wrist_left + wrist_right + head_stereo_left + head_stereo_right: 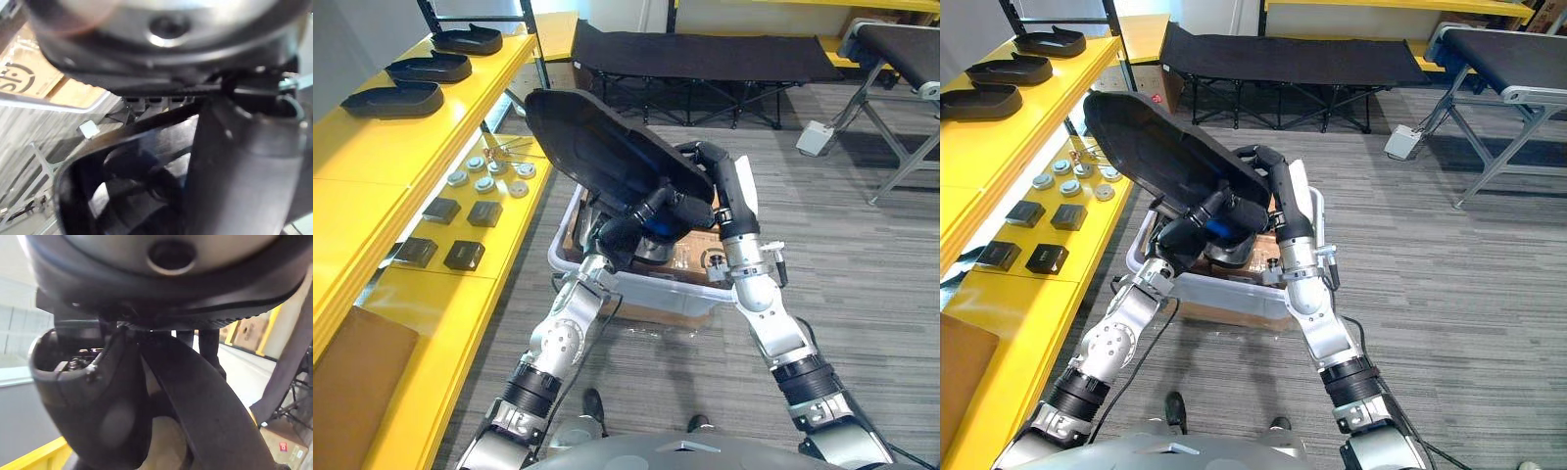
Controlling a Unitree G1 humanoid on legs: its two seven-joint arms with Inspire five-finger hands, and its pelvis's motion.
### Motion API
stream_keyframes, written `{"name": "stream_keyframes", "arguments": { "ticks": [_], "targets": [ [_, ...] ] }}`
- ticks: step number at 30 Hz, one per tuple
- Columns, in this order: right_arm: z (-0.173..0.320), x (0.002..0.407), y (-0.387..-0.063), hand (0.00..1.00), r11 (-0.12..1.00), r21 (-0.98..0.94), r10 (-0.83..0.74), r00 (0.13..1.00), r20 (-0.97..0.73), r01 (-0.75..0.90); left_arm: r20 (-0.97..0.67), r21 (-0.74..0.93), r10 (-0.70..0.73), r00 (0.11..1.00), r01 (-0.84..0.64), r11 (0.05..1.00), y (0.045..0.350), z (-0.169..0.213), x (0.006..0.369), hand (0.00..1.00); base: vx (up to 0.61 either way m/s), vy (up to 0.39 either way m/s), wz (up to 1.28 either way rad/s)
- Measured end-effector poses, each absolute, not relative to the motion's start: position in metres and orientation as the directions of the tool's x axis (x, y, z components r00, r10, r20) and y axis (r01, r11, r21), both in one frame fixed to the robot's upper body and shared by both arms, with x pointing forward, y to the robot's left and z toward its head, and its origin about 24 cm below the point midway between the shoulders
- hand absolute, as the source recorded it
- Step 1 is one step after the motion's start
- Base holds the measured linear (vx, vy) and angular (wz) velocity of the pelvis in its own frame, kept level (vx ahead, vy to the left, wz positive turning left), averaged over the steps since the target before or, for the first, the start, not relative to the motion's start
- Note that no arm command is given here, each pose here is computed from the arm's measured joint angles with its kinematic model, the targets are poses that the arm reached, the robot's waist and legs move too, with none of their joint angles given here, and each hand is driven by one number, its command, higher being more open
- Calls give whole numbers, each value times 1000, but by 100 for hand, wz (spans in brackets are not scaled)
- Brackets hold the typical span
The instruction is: Walk over and take three plastic housings, then place them on the shelf
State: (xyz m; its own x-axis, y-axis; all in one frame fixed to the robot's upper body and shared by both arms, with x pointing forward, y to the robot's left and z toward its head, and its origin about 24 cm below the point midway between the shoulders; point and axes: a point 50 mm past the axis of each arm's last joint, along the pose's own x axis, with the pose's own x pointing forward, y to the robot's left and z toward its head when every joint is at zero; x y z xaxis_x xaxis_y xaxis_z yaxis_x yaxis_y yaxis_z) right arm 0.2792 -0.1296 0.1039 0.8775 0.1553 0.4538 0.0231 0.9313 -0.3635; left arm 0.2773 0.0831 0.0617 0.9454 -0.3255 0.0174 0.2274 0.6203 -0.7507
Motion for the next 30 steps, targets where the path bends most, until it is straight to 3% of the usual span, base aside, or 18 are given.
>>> {"name": "stream_keyframes", "arguments": {
  "ticks": [4, 5, 14, 23, 24, 30],
  "targets": [
    [89, 274, -123, 0, 942, -336, 161, 900, 406, -17, 7, -756, -278, 961, 187, 628, 86, 62, 278, 100, -9, 36, 6],
    [84, 272, -121, 0, 949, -314, 160, 908, 388, -33, 10, -764, -267, 964, 180, 619, 86, 62, 278, 0, 0, 0, 0],
    [67, 261, -110, 0, 957, -276, 184, 923, 338, -89, 13, -808, -173, 985, 112, 578, 98, 55, 272, 0, -1, 4, 0],
    [53, 252, -104, 0, 964, -251, 166, 937, 306, -88, -16, -780, -150, 989, 82, 620, 102, 45, 267, 0, 13, 5, 1],
    [52, 250, -103, 100, 965, -248, 162, 938, 306, -86, -13, -771, -148, 989, 84, 631, 102, 45, 267, 0, 0, 0, 0],
    [46, 239, -96, 100, 965, -235, 186, 933, 308, -115, -4, -726, -149, 989, 100, 681, 102, 46, 267, 0, 0, 0, 0]
  ]
}}
